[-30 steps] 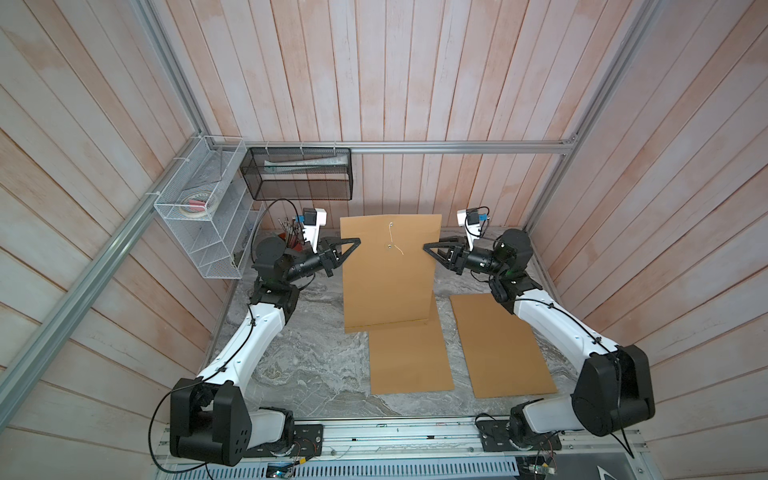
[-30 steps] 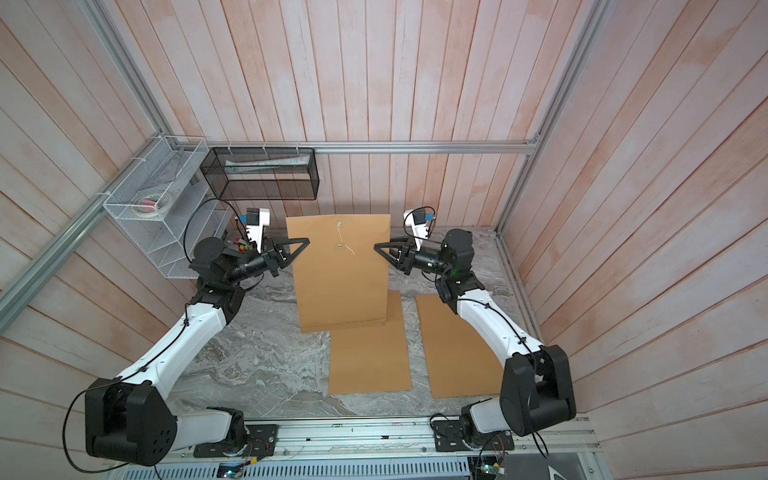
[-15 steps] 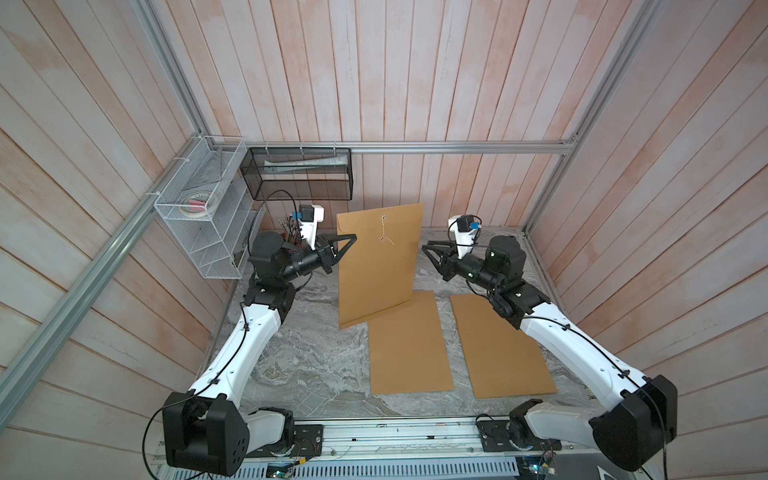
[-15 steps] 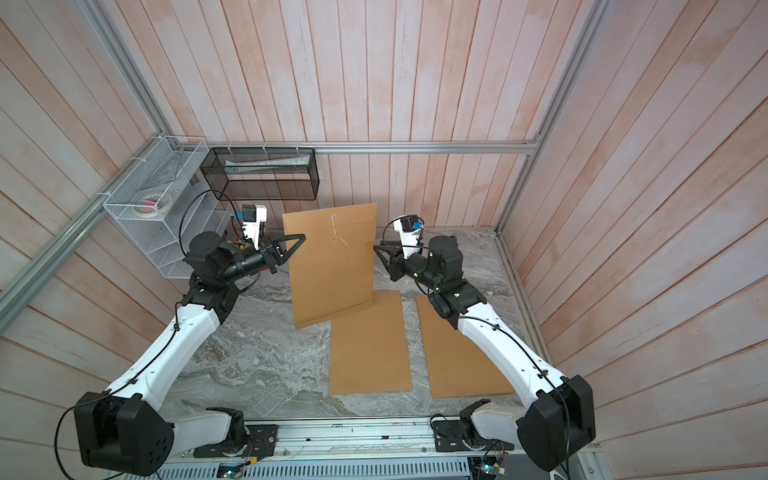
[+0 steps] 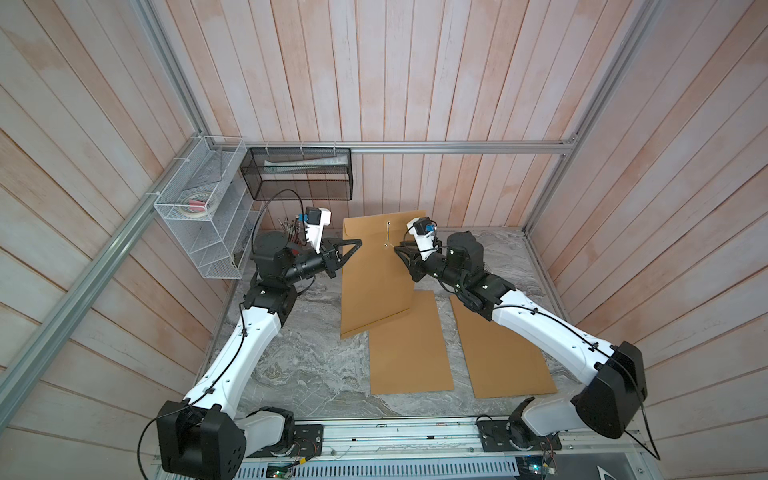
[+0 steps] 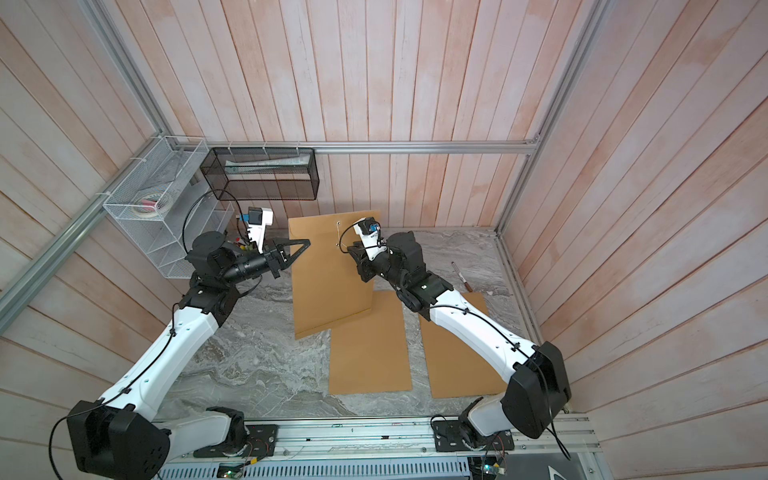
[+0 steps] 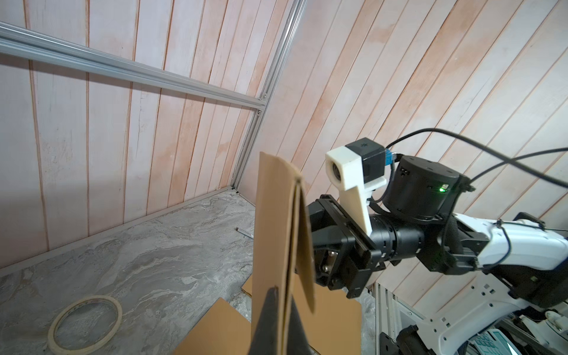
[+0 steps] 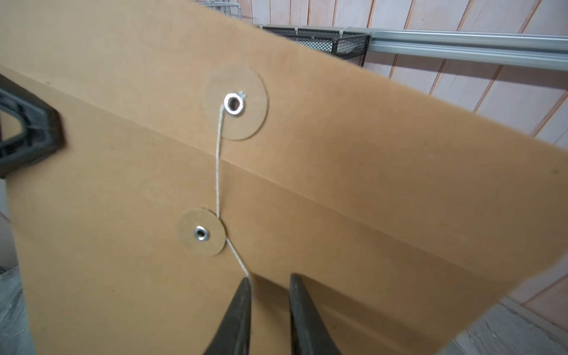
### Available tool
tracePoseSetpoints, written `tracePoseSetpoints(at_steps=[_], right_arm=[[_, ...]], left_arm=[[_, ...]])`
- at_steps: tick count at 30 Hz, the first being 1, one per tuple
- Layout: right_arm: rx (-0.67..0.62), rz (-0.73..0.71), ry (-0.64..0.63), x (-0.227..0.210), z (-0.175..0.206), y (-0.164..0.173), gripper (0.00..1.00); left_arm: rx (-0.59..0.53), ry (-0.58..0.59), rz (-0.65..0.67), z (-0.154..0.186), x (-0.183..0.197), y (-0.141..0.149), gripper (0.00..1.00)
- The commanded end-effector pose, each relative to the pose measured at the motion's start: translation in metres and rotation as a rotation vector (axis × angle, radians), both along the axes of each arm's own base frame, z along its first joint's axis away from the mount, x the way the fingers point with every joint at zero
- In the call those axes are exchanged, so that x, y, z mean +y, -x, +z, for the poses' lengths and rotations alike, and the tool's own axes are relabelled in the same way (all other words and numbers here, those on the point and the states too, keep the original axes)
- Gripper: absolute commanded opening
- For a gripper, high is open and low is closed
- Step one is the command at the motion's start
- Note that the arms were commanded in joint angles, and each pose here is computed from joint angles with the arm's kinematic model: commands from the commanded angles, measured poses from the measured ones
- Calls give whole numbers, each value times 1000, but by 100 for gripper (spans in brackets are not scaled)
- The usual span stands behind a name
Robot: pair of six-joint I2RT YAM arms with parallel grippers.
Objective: Open the file bag
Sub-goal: Pick up the file bag from the center of the board, then open the file bag.
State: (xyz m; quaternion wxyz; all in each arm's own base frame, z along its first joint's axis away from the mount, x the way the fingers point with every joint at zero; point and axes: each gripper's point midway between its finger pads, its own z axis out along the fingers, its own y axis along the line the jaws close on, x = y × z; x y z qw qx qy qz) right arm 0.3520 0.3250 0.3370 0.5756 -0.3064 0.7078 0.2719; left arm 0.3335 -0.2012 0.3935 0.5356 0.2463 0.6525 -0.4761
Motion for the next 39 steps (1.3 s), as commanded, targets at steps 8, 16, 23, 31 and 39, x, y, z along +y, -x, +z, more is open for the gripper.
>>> tracePoseSetpoints(at_steps=[8, 16, 23, 31, 39], right_arm=[[-32, -7, 7, 0, 9, 3, 29], [-28, 9, 25, 7, 4, 0, 30], [-28, 24, 26, 13, 3, -1, 29], [-32, 35, 35, 17, 1, -3, 26], [-35, 57, 36, 21, 1, -2, 24]], left_arm=[[-54, -7, -2, 16, -1, 8, 0], [-57, -3, -21, 18, -4, 12, 0], [-55, -3, -40, 17, -6, 14, 0], [-60, 5, -67, 19, -9, 18, 0], [-56, 14, -87, 18, -10, 19, 0]])
